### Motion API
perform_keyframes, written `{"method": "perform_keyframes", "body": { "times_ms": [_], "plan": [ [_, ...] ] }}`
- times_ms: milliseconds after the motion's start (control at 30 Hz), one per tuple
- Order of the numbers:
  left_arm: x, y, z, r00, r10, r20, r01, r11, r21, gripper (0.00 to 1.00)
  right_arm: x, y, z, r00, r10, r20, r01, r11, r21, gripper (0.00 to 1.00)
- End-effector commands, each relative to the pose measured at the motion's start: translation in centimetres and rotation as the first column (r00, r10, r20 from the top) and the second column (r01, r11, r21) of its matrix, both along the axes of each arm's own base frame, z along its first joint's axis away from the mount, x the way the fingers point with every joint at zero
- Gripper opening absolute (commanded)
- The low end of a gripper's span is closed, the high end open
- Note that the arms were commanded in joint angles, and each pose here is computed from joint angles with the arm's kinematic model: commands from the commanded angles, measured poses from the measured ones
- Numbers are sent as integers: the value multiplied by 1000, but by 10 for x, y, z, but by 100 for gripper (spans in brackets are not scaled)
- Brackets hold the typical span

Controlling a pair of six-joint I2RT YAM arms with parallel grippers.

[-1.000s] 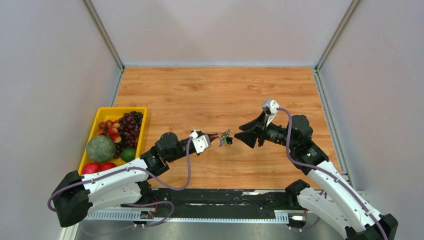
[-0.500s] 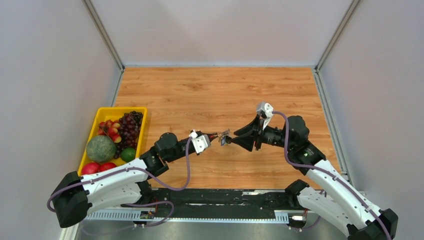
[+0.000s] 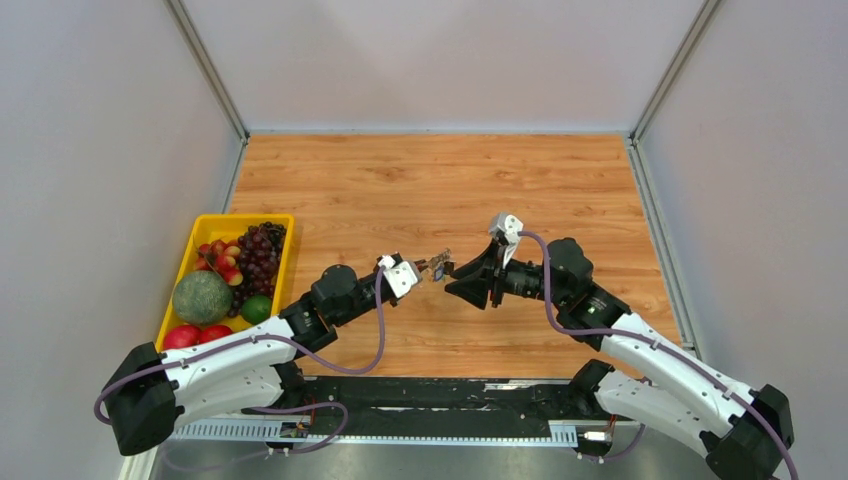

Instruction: Remove the keys from the keyring

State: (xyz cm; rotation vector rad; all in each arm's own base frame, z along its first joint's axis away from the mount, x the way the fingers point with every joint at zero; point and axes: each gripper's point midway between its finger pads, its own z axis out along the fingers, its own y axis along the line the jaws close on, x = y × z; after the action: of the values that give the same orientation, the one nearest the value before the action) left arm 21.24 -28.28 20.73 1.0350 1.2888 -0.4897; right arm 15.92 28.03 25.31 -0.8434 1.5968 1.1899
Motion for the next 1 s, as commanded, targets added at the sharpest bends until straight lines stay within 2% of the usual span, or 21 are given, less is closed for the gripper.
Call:
{"method": "perform_keyframes", "body": {
  "times_ms": [0, 133, 300, 700, 867, 967],
  "plan": [
    [5, -2, 47, 999, 26, 43, -21, 993, -117, 0, 11, 10, 13, 998, -43, 43, 40, 997, 59, 40],
    [3, -4, 49, 999, 14, 33, -10, 991, -132, 0, 19, 13, 11, 996, -75, 41, 72, 995, 75, 36],
    [2, -5, 52, 1000, 8, 30, -4, 989, -145, 0, 26, 19, 9, 996, -87, 35, 84, 993, 77, 37],
    [-2, -7, 55, 999, -16, 47, 23, 989, -148, 0, 26, 20, -1, 996, -85, 36, 83, 995, 61, 48],
    [-5, -7, 49, 998, -33, 47, 38, 991, -129, 0, 21, 3, 15, 987, -110, 114, 107, 994, 35, 49],
    [-11, -12, 43, 996, -86, 40, 89, 994, -67, 0, 17, -10, 27, 968, -121, 218, 121, 993, 13, 48]
  ]
}}
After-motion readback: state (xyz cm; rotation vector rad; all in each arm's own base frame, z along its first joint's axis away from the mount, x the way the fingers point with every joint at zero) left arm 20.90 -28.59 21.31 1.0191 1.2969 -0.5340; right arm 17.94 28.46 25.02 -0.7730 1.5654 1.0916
